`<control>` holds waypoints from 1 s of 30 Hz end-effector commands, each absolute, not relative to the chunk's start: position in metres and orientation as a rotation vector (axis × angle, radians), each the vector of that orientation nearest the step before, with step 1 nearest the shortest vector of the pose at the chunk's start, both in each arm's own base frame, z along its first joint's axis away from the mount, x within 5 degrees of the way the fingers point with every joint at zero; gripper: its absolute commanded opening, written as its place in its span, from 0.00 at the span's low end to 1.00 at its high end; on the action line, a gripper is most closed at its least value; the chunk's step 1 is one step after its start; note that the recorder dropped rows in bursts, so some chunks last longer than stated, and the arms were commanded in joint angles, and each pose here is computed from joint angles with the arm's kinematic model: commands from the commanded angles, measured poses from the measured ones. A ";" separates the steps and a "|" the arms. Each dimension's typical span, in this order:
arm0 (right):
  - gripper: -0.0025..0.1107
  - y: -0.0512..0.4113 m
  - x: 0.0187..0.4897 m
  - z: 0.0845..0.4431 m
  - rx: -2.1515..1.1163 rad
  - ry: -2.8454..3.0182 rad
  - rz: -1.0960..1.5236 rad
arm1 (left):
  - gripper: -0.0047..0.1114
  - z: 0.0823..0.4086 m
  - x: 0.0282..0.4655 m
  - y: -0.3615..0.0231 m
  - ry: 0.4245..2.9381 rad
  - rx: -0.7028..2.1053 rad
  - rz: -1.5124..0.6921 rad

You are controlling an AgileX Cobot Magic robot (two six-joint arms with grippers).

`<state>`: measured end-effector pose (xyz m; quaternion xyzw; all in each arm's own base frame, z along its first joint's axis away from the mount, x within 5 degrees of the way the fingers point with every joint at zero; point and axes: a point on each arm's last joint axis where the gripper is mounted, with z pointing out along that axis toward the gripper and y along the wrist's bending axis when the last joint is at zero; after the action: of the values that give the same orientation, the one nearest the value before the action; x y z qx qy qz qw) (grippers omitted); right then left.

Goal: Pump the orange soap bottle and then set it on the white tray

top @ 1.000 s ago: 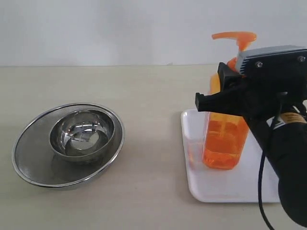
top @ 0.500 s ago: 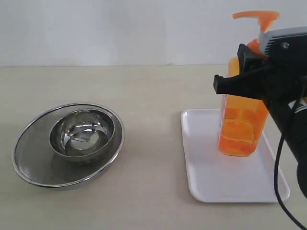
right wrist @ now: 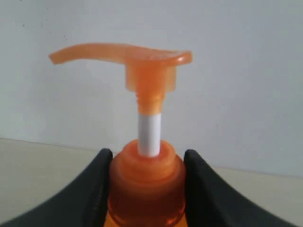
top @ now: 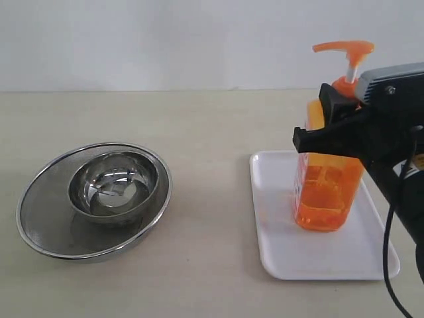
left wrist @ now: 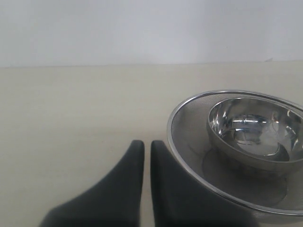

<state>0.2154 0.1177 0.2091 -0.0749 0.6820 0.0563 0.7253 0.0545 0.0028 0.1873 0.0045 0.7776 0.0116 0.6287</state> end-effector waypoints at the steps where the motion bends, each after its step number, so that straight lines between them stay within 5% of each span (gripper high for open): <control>1: 0.02 0.118 0.216 0.212 -0.178 1.446 0.125 | 0.08 0.186 0.054 0.003 1.782 0.003 0.018; 9: 0.08 0.118 0.216 0.211 -0.175 1.449 0.123 | 0.08 0.186 0.054 0.003 1.782 0.003 0.018; 13: 0.43 0.118 0.216 0.211 -0.172 1.450 0.121 | 0.08 0.186 0.054 0.003 1.782 0.003 0.018; 17: 0.95 0.118 0.216 0.211 -0.170 1.450 0.121 | 0.08 0.186 0.054 0.003 1.782 0.003 0.018; 30: 0.94 0.112 0.202 0.222 -0.166 1.407 0.177 | 0.08 0.186 0.054 0.003 1.782 0.003 0.018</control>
<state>0.2099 0.1177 0.2195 -0.0796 0.6522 0.0746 0.7502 0.0545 0.0028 0.1873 0.0045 0.7776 0.0116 0.6287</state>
